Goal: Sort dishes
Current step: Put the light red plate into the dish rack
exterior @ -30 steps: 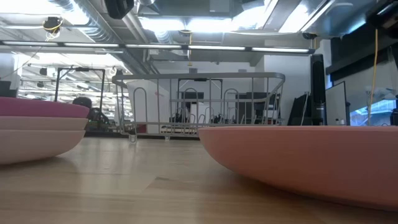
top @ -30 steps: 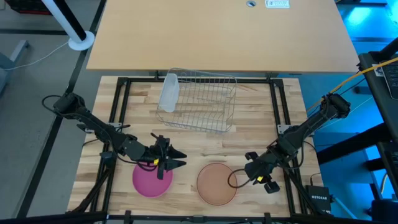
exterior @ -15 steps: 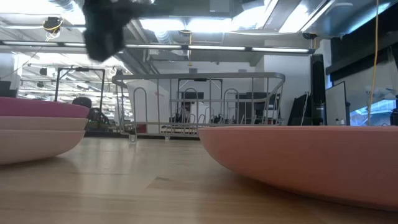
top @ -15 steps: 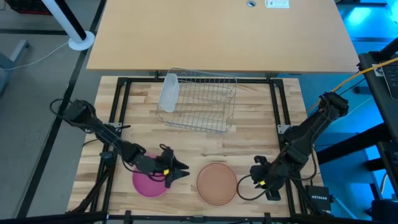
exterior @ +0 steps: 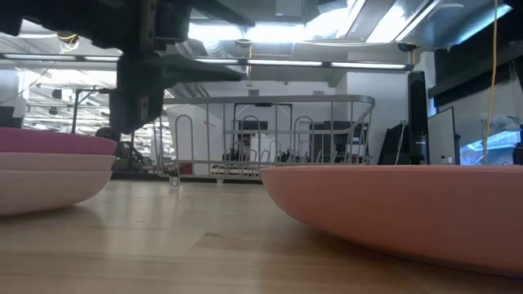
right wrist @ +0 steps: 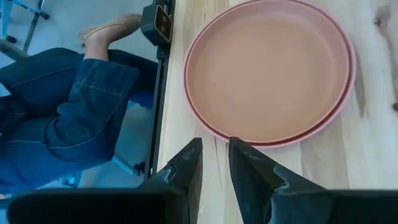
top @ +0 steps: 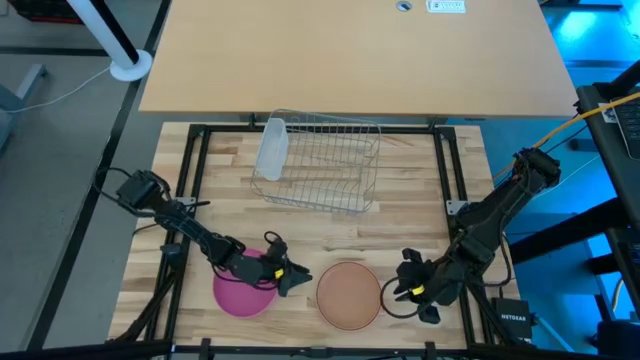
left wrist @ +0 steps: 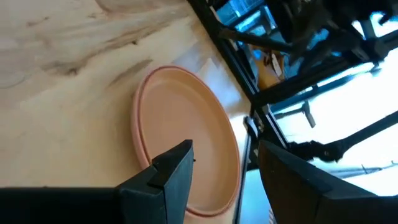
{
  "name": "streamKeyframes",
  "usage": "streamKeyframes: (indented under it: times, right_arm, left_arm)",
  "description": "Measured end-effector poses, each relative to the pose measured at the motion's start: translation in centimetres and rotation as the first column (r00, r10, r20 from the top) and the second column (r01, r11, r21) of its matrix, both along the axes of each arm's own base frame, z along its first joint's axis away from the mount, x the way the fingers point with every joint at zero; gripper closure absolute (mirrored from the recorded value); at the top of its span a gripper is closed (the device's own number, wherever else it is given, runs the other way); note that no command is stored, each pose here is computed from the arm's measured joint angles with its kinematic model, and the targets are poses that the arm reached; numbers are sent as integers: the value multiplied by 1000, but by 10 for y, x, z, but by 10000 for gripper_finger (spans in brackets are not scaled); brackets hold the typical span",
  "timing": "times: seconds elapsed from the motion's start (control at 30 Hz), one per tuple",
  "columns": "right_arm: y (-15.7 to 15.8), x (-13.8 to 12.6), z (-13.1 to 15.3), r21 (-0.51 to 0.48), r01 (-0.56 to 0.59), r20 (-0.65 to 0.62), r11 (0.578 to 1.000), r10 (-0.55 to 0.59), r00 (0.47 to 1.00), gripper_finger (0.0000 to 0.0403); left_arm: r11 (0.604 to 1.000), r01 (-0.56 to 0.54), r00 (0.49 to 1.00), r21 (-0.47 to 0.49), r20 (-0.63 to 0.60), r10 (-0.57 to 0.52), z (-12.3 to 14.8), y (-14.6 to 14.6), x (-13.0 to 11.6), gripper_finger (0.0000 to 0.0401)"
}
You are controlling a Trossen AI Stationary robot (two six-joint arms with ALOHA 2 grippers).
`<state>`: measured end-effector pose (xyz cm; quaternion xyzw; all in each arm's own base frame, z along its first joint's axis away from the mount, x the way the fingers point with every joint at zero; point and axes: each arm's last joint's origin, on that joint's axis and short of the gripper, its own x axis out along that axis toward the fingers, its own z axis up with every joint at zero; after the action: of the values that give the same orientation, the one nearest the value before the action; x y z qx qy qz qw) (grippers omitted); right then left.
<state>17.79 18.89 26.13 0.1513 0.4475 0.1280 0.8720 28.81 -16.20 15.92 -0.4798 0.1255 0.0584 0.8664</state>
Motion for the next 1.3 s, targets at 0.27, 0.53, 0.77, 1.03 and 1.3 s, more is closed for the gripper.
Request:
streamKeyframes:
  times: [0.27,0.53,0.77,1.03,1.3]
  right_arm:
    - [-5,6,-1,-64,49,51,997,-46,998,318]
    - [-21,29,-10,-77,90,6,993,-90,996,318]
    - [-24,45,-28,-50,72,-104,996,-77,992,318]
    - [-22,59,-57,-109,69,-195,992,-90,977,318]
    - [-27,69,-68,-124,95,-219,988,-121,968,318]
  left_arm:
    - [997,-22,996,78,87,15,10,12,11,230]
    - [865,45,990,499,91,-104,43,0,44,230]
    - [654,258,966,711,-174,-191,52,-12,53,230]
    - [584,451,893,675,-335,-301,40,-26,43,230]
    - [330,548,819,769,-412,-400,12,-41,50,230]
